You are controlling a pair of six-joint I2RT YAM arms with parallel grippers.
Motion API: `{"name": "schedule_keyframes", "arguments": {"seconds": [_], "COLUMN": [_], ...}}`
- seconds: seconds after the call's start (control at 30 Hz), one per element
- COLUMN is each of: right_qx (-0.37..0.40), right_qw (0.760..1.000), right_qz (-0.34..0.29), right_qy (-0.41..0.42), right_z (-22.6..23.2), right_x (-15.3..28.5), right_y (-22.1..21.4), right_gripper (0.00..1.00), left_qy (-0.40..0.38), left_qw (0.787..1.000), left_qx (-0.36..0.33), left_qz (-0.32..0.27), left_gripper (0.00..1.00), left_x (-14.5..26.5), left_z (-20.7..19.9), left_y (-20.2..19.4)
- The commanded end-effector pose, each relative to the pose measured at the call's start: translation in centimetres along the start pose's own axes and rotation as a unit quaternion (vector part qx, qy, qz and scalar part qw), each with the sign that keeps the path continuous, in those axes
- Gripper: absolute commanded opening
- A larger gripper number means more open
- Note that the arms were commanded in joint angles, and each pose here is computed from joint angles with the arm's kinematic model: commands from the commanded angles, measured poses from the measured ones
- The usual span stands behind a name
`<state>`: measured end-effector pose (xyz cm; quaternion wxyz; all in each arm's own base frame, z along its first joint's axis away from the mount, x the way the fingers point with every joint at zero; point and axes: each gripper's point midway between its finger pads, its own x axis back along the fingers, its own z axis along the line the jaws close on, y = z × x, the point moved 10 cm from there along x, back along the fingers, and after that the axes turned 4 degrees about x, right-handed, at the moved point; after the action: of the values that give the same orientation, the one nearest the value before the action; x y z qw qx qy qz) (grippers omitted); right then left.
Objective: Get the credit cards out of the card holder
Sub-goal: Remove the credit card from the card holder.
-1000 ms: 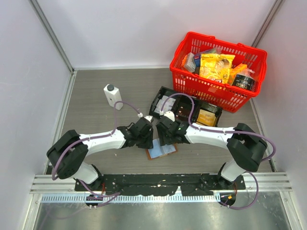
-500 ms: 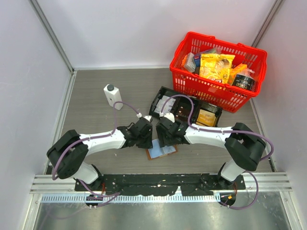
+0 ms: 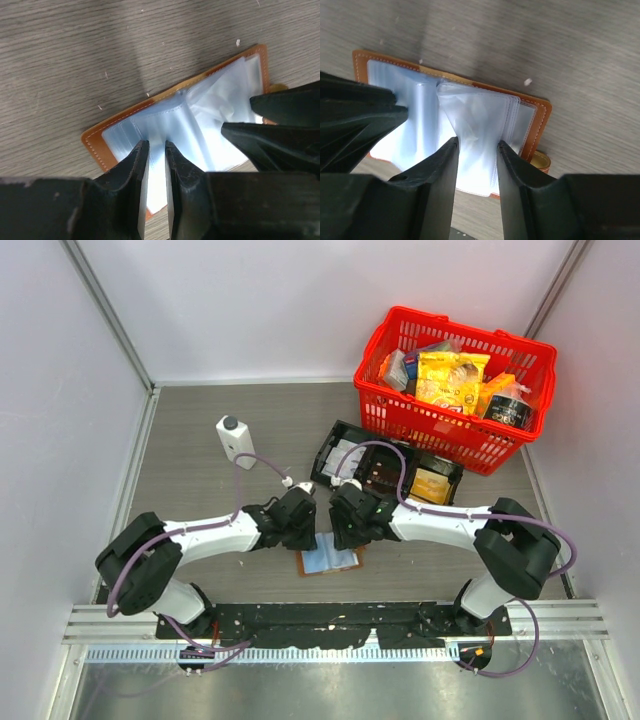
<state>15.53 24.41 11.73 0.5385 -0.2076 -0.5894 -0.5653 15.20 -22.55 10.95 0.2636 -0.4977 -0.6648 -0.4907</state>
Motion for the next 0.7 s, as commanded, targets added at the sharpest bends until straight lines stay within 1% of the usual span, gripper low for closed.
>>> {"name": "schedule_keyframes", "arguments": {"seconds": [0.0, 0.17, 0.4, 0.5, 0.67], "right_qx": [-0.01, -0.012, -0.005, -0.001, 0.0], "right_qw": [0.986, 0.979, 0.968, 0.963, 0.965], "right_qz": [-0.046, -0.061, -0.08, -0.077, -0.065], "right_qy": [0.159, 0.195, 0.237, 0.257, 0.254], "right_z": [4.2, 5.0, 6.2, 6.8, 7.4], "right_x": [2.5, 3.8, 5.0, 4.7, 3.1], "right_y": [2.3, 3.0, 4.0, 4.2, 4.1], "right_gripper": [0.38, 0.38, 0.38, 0.38, 0.38], "left_qy": [0.02, 0.019, 0.023, 0.031, 0.059], "left_qw": [1.0, 1.0, 0.999, 0.997, 0.99], "left_qx": [0.009, 0.013, 0.023, 0.032, 0.06], "left_qz": [0.014, 0.002, -0.042, -0.064, -0.117], "left_gripper": [0.22, 0.21, 0.21, 0.23, 0.26], "left_x": [-0.4, 0.0, 1.4, 2.3, 4.6], "left_z": [1.2, 1.2, 1.5, 1.8, 3.0], "left_y": [-1.3, -1.1, -0.7, -0.5, 0.1]}}
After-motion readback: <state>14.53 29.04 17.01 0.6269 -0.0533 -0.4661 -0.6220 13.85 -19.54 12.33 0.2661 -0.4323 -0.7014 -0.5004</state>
